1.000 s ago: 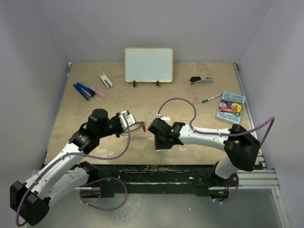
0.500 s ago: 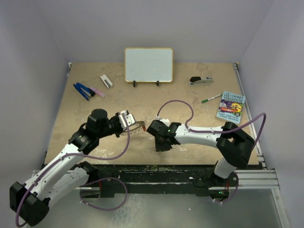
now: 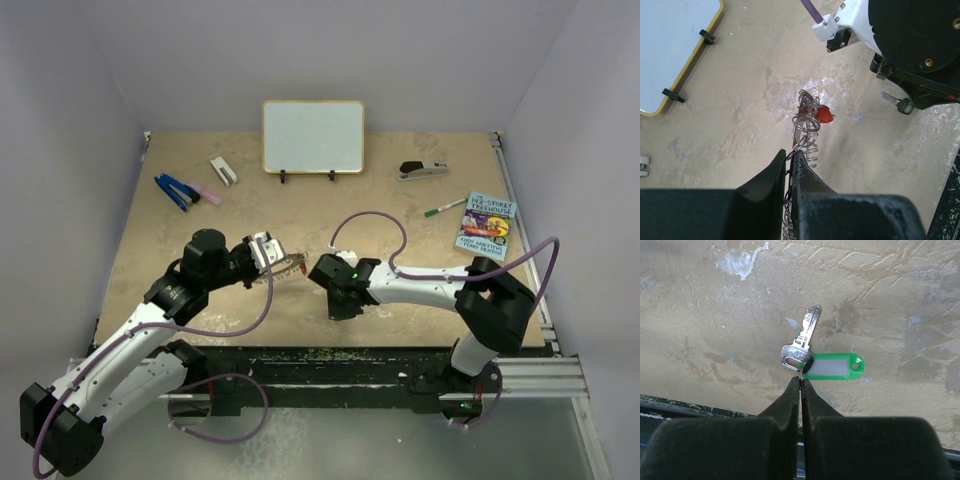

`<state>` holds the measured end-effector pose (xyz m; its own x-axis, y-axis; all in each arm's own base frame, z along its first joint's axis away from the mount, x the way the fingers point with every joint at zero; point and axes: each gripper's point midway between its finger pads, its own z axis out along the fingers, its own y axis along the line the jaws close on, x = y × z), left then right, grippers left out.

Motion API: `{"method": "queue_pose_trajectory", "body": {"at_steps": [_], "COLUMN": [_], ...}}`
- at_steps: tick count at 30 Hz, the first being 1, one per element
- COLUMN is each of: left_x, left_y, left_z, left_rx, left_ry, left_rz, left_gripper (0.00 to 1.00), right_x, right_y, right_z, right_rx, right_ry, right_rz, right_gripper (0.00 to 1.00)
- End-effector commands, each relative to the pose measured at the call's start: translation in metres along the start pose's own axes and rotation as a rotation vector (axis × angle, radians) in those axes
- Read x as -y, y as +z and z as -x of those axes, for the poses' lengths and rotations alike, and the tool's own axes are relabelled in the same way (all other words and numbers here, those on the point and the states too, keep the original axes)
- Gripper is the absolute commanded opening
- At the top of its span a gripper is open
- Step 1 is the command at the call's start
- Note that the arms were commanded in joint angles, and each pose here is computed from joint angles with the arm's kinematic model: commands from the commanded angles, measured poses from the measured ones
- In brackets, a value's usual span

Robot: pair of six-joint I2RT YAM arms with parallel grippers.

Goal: Put the keys on the keyring

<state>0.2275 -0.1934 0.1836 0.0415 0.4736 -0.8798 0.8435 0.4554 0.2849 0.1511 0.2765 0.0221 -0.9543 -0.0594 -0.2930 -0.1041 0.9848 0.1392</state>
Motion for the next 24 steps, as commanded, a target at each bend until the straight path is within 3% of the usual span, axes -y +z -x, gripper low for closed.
{"method": "queue_pose_trajectory", "body": {"at_steps": [1, 6, 13, 24], "left_x": [-0.019, -0.015, 0.0, 0.0], "left_y": [-0.006, -0.004, -0.001, 0.0], "left_z": [0.041, 0.044, 0.03, 0.042], "left_rx": [0.121, 0.134, 0.086, 0.069], "left_ry": [0.045, 0.025, -0.045, -0.087], "left_rz": [0.062, 0.039, -0.029, -0.066], "left_gripper": [0.04, 0.04, 0.04, 0.04], "right_x": [-0.006, -0.015, -0.041, -0.102], "right_y": [-0.019, -0.058, -0.148, -0.195], "right_z": [0.01, 0.033, 0.079, 0.116], "right_rx": [0.047, 0.2, 0.503, 0.645], "right_ry": [-0.026, -0.102, -0.166, -0.247], "right_rz": [0.02, 0.163, 0.431, 0.591], "right_gripper": [0.0, 0.0, 0.0, 0.0]}}
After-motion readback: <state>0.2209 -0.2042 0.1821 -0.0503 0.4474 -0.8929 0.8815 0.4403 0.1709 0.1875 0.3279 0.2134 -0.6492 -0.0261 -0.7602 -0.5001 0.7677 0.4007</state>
